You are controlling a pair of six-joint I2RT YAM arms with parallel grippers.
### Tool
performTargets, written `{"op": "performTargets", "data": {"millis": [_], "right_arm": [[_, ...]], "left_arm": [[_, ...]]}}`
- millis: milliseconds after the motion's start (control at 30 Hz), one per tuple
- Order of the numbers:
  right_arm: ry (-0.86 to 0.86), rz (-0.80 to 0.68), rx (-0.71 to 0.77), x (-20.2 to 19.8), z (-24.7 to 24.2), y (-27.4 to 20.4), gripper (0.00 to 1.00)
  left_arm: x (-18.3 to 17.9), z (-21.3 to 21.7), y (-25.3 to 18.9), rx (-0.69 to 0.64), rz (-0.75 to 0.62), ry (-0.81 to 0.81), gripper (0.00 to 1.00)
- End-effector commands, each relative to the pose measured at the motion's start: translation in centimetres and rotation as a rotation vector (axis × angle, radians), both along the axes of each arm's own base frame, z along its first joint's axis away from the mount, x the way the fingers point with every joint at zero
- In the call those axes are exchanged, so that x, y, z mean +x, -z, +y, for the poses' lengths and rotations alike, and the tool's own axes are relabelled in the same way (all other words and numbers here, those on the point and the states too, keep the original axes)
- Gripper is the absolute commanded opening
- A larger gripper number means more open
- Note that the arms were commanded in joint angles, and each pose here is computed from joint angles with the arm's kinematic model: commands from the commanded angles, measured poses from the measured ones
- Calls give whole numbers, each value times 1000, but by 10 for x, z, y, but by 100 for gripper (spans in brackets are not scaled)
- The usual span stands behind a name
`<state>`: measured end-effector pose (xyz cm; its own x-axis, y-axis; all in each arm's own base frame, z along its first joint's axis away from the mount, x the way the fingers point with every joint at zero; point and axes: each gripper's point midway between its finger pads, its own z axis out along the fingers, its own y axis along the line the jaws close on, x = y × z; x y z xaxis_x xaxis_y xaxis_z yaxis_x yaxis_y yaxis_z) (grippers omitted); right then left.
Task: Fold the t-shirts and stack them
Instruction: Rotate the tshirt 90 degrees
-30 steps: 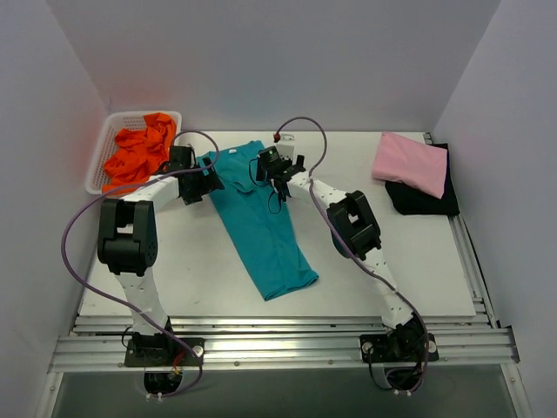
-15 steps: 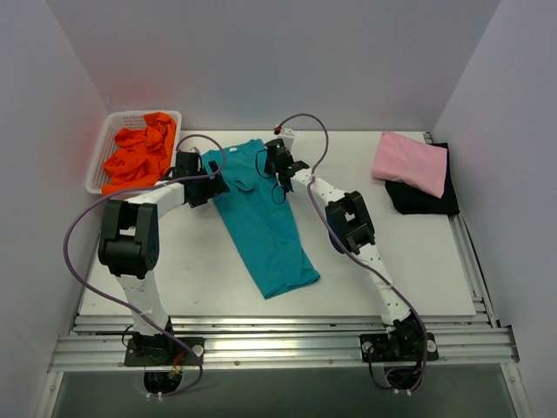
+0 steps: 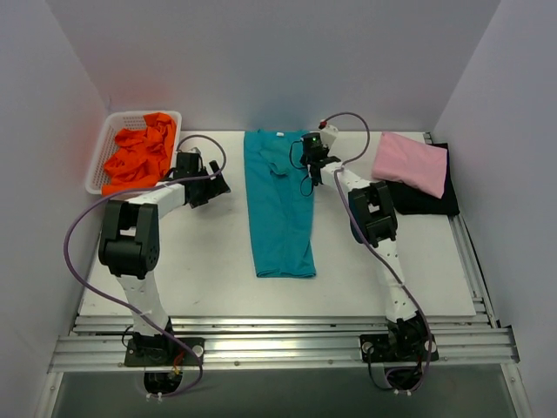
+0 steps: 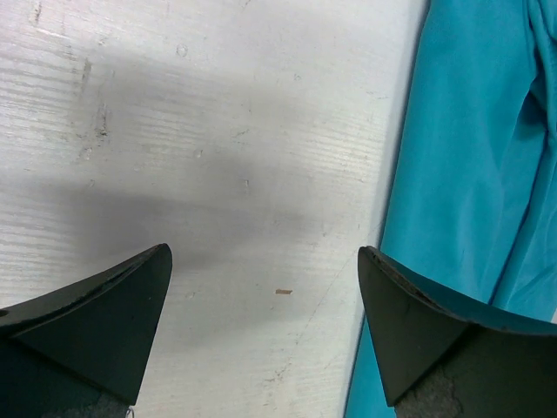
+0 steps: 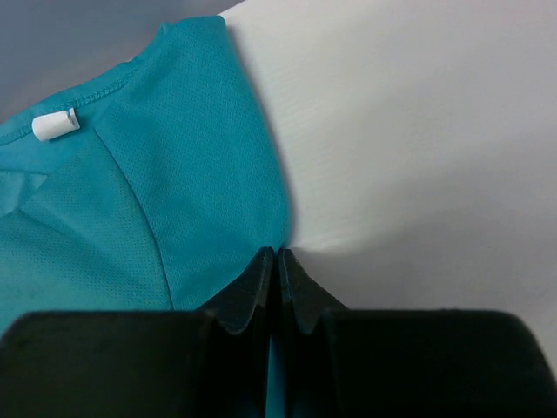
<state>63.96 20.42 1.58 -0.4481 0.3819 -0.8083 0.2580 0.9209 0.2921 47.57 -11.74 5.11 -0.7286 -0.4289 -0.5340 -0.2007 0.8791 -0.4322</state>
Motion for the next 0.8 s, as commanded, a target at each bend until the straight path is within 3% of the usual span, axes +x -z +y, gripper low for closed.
{"op": "performTargets", "data": {"millis": [0,33,67,133,333,467,633,700,767], "right_arm": [[-8,166,-72,-30,-13,45,2],[-44,177,-71,-31,-8,50,17],[-58,167,-67,-27,-4,46,61],[-81,154,-63,-26,1,41,97],[-117,59,-64,-18,11,-9,100],[2,-5,-137,-29,-6,-57,100],[130,2,-189,-96,-35,-96,100],[196,-31,-131,-126,-47,-122,100],[218,46,-153,-180,-58,-88,100]], "left_arm": [[14,-10,-24,-11,-88,14,97],[15,-10,-25,-9,-92,15,97],[15,-10,-26,-6,-94,15,97],[15,-8,-28,4,-101,15,97],[14,-10,-49,10,-160,12,98],[4,-18,-68,50,-182,23,98],[-25,-29,-96,112,-220,-14,98],[-53,-48,-92,106,-212,10,98],[-71,-55,-87,109,-212,1,98]]}}
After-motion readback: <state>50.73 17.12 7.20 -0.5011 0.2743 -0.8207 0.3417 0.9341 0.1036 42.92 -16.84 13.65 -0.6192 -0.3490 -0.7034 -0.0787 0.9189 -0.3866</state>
